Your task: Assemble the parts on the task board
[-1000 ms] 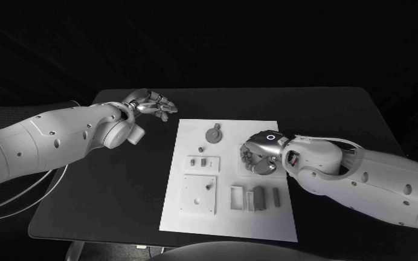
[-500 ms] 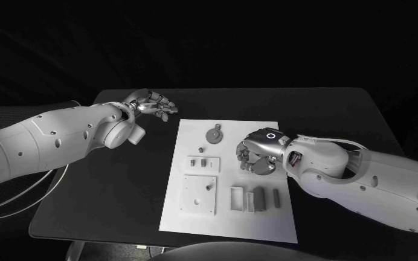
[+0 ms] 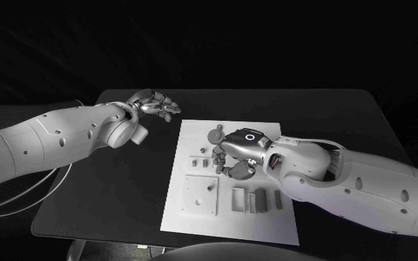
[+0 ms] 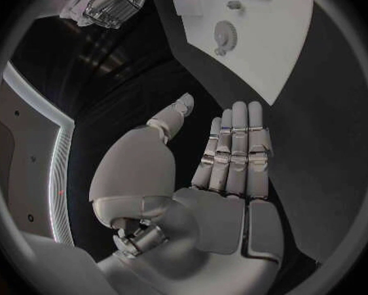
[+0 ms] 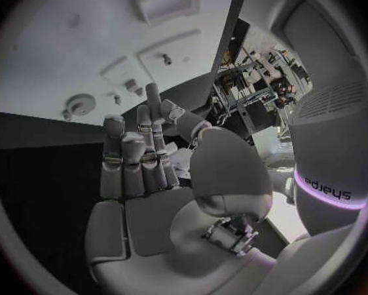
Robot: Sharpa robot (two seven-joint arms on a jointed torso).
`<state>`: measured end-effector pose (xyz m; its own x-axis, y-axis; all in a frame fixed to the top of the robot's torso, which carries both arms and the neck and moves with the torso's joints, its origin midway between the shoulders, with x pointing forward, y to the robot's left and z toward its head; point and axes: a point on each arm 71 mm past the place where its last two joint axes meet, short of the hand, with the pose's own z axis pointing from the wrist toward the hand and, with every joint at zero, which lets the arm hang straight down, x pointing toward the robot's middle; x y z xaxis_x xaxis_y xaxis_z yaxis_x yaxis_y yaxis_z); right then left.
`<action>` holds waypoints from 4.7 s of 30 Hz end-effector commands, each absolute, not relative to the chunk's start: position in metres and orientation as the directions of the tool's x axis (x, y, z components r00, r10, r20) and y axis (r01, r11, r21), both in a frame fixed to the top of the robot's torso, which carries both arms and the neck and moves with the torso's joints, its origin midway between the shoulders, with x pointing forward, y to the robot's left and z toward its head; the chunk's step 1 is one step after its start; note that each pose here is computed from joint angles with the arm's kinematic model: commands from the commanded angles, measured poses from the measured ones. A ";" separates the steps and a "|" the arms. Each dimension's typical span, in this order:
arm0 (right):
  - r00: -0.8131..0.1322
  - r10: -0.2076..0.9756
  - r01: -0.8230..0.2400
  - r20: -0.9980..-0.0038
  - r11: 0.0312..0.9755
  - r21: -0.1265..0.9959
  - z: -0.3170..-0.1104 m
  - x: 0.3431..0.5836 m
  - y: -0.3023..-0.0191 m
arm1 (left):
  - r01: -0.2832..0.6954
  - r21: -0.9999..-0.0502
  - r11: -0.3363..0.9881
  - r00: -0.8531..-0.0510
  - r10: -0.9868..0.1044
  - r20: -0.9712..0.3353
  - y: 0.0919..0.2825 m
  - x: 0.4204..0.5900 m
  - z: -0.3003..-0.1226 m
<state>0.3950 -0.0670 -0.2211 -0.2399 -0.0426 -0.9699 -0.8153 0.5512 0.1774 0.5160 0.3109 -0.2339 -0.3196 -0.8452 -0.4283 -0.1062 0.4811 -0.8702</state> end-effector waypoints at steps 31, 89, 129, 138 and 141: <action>-0.322 -0.120 -0.871 -0.939 0.425 0.244 -0.286 0.357 -0.003 | -0.089 -0.877 0.472 -0.346 -0.841 -0.417 0.301 0.518 -0.233; -0.345 -0.140 -0.861 -0.928 0.441 0.253 -0.302 0.362 -0.007 | -0.095 -0.876 0.473 -0.346 -0.841 -0.417 0.303 0.518 -0.234; -0.503 0.019 -0.540 -0.864 0.774 0.331 -0.215 0.431 -0.126 | -0.107 -0.871 0.480 -0.327 -0.844 -0.425 0.310 0.518 -0.234; -0.656 -0.109 -0.395 -0.747 0.893 0.216 -0.235 0.426 -0.166 | -0.108 -0.870 0.481 -0.327 -0.844 -0.426 0.310 0.518 -0.234; -0.718 -0.099 -0.339 -0.689 0.914 0.222 -0.240 0.423 -0.174 | -0.109 -0.870 0.481 -0.330 -0.843 -0.425 0.309 0.518 -0.234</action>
<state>0.4287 -0.1674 -0.2307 -0.6040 -0.0658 -0.7943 -0.4208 0.8727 0.2477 0.5182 0.3110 -0.2348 -0.3242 -0.8435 -0.4282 -0.1116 0.4836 -0.8681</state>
